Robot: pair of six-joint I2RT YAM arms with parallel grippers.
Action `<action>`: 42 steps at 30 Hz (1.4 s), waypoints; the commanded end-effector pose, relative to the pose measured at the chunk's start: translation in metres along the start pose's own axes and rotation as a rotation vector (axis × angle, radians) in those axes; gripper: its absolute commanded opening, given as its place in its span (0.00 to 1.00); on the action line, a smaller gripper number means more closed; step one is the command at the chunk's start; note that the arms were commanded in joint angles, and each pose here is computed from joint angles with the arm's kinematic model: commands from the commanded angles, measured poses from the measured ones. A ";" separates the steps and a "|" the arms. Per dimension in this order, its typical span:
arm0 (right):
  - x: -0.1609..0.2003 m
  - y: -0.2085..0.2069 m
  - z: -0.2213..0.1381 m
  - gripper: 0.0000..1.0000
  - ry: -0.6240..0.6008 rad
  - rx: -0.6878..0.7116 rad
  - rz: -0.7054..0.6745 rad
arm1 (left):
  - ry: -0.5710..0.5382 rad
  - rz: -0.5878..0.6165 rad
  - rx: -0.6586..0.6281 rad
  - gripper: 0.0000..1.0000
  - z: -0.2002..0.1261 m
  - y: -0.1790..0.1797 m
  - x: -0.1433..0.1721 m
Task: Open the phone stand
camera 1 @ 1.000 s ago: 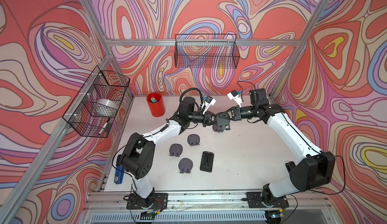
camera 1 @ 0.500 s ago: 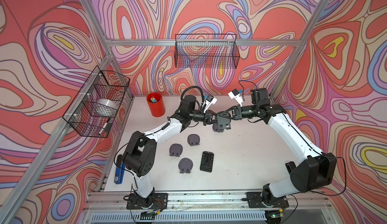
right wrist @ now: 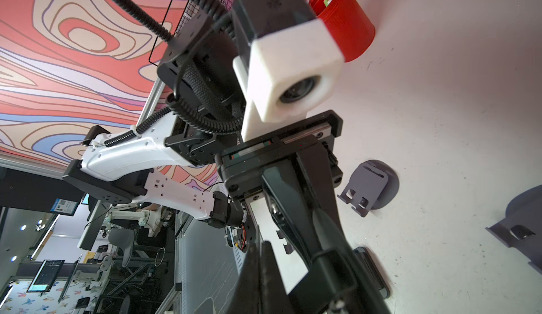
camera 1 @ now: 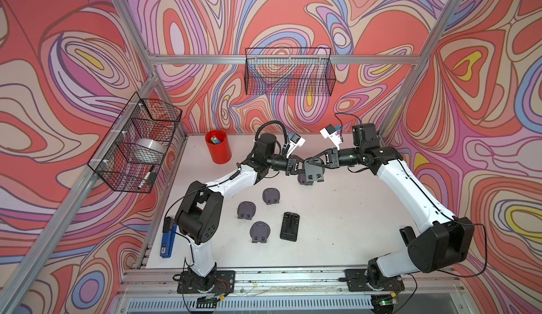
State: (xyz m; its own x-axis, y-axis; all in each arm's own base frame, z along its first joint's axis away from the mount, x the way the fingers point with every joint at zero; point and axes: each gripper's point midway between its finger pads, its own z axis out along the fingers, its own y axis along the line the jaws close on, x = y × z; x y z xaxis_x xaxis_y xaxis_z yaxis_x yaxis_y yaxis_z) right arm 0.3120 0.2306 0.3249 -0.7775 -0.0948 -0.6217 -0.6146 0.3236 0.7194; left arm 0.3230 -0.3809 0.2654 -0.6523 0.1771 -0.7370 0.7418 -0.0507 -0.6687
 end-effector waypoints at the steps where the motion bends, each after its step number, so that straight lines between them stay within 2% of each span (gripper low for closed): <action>1: -0.006 0.085 -0.019 0.00 -0.031 -0.162 -0.243 | -0.007 -0.286 -0.184 0.00 -0.007 0.072 0.031; 17: 0.005 0.106 -0.021 0.00 0.004 -0.153 -0.341 | -0.038 -0.392 -0.176 0.00 -0.014 0.086 0.035; 36: 0.009 0.127 -0.024 0.00 0.023 -0.154 -0.478 | -0.027 -0.430 -0.177 0.00 -0.015 0.089 0.040; 40: 0.008 0.118 -0.021 0.04 0.022 -0.122 -0.448 | -0.044 -0.407 -0.192 0.00 -0.016 0.088 0.035; 42: 0.005 0.107 -0.018 0.09 0.013 -0.075 -0.411 | -0.058 -0.389 -0.199 0.00 -0.018 0.085 0.030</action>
State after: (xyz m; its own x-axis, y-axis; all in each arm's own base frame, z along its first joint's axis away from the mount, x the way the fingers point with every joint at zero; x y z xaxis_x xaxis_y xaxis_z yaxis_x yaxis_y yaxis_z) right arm 0.2870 0.2396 0.3430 -0.5527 -0.2719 -0.7878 -0.8212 0.3389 0.4592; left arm 0.3120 -0.3800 0.2642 -0.7256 0.2327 -0.6476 0.6376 -0.1268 -0.7599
